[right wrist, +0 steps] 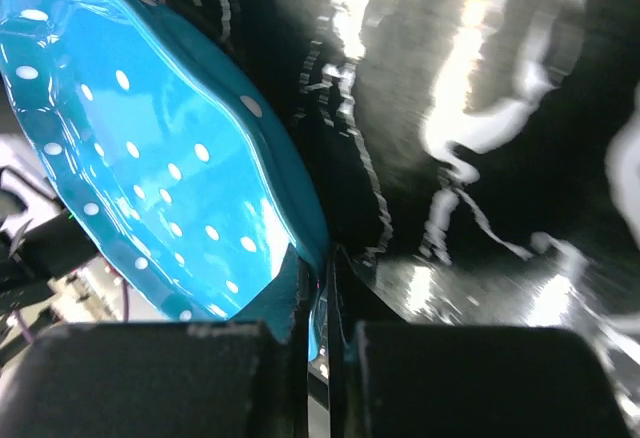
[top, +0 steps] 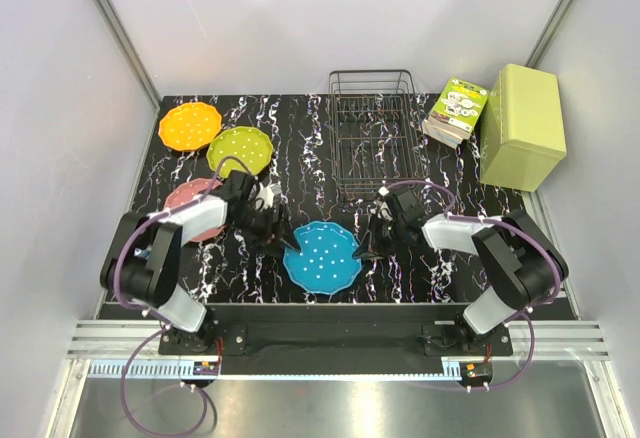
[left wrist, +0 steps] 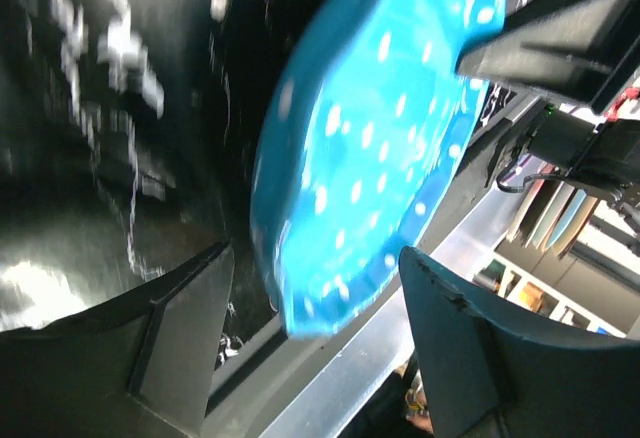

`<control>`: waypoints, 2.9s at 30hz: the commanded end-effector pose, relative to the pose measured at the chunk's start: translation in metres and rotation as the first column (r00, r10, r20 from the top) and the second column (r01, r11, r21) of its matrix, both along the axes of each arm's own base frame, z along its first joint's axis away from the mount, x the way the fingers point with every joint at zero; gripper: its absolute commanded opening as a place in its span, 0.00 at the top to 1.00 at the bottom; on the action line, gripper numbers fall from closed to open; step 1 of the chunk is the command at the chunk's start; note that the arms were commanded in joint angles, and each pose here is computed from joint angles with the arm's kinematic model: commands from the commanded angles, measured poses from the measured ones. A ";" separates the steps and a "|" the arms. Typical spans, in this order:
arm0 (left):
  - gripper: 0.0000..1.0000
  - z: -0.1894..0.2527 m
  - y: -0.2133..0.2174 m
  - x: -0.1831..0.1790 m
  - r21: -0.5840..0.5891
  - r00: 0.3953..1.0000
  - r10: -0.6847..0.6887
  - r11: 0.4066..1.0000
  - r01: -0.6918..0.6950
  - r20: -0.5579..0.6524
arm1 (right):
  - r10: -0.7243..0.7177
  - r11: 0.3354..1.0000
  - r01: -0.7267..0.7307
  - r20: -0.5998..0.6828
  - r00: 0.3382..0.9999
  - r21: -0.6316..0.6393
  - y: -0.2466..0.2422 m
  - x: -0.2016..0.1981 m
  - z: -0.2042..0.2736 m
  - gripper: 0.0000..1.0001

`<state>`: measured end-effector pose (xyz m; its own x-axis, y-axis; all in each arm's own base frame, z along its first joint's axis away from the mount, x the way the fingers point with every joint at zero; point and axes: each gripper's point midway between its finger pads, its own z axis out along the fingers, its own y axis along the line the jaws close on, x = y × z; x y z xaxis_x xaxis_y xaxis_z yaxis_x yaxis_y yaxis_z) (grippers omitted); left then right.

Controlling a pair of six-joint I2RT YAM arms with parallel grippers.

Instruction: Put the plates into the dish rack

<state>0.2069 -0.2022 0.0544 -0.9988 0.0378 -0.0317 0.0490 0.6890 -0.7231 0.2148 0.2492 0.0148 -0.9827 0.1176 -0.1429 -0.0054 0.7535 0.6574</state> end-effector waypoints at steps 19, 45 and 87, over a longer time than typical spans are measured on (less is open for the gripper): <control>0.44 0.031 0.021 0.059 -0.018 0.987 0.112 0.994 -0.111 0.111 | 0.033 0.996 -0.016 0.195 0.980 -0.090 -0.036 0.024 0.065 1.00; 0.43 0.147 0.078 0.160 0.011 0.789 0.204 0.966 -0.258 0.580 | -0.121 0.898 0.418 0.834 0.538 -0.140 -0.082 0.201 0.372 1.00; 0.41 0.139 0.074 0.138 -0.065 0.759 0.267 0.956 -0.285 0.594 | -0.046 0.156 0.967 0.977 0.210 -0.200 -0.195 0.359 0.364 1.00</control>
<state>0.3386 -0.1240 0.1726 -0.7960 -0.2200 -0.5639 0.2041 0.7795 -0.5922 0.5772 0.0605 0.3047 -0.3345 -0.1698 -0.9270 0.5119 0.7931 -0.3300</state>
